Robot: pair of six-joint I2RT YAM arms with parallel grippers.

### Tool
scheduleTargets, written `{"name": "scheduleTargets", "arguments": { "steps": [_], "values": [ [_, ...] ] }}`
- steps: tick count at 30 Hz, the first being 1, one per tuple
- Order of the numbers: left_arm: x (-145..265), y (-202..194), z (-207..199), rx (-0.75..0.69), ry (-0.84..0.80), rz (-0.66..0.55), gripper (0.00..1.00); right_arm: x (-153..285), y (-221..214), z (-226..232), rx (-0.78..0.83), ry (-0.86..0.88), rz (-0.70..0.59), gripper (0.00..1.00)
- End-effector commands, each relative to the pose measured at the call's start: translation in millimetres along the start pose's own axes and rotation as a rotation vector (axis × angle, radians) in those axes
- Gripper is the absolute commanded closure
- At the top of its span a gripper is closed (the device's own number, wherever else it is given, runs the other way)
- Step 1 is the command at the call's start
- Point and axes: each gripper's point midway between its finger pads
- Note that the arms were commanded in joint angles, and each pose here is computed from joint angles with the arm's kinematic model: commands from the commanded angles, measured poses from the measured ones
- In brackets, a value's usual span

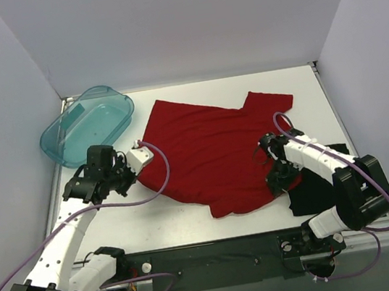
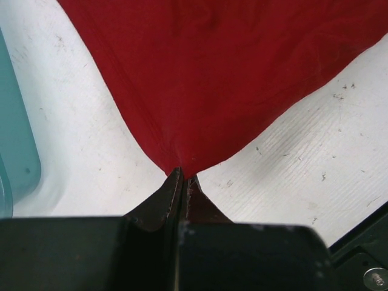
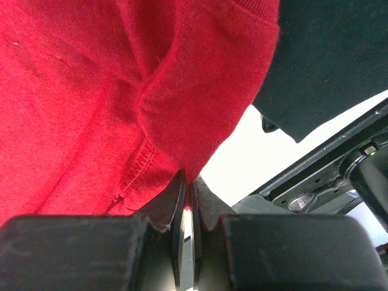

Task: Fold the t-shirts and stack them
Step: Flatten out the tshirt

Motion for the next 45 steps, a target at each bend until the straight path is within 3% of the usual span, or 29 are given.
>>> {"name": "scheduleTargets", "arguments": {
  "steps": [1,6,8,12,17,22,26,29,33,37,45],
  "values": [
    [4,15,24,0.021,0.106,-0.028,1.0,22,21,4,0.087,0.037,-0.075,1.0],
    [43,48,92,0.054,0.37,-0.066,1.0,123,83,56,0.235,0.309,-0.314,1.0],
    [74,67,124,0.052,0.492,-0.093,1.0,212,116,77,0.254,0.508,-0.471,1.0],
    [148,109,175,0.028,0.724,-0.184,1.0,325,150,69,0.274,0.726,-0.687,1.0],
    [248,137,198,0.099,0.945,-0.328,1.0,409,150,35,0.328,0.925,-0.877,1.0],
    [302,133,177,0.151,1.035,-0.408,1.0,436,117,-7,0.42,1.055,-0.967,1.0],
    [318,132,175,0.168,1.084,-0.431,1.0,435,96,-15,0.512,1.125,-0.973,1.0],
    [302,137,182,0.147,1.052,-0.418,1.0,437,100,-1,0.557,1.123,-0.98,1.0],
    [275,161,210,0.137,1.0,-0.436,1.0,436,121,60,0.648,1.119,-0.909,1.0],
    [283,191,238,0.147,1.035,-0.49,1.0,473,134,90,0.67,1.217,-0.948,1.0],
    [324,209,235,0.143,1.083,-0.572,1.0,527,135,65,0.601,1.323,-1.077,1.0]
  ]
}}
Point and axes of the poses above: each gripper's point midway between its finger pads, its own x axis back along the fingers, its own z axis along the line the jaws close on, y = z × x, and after that the axes turned 3 degrees about -x, right-handed
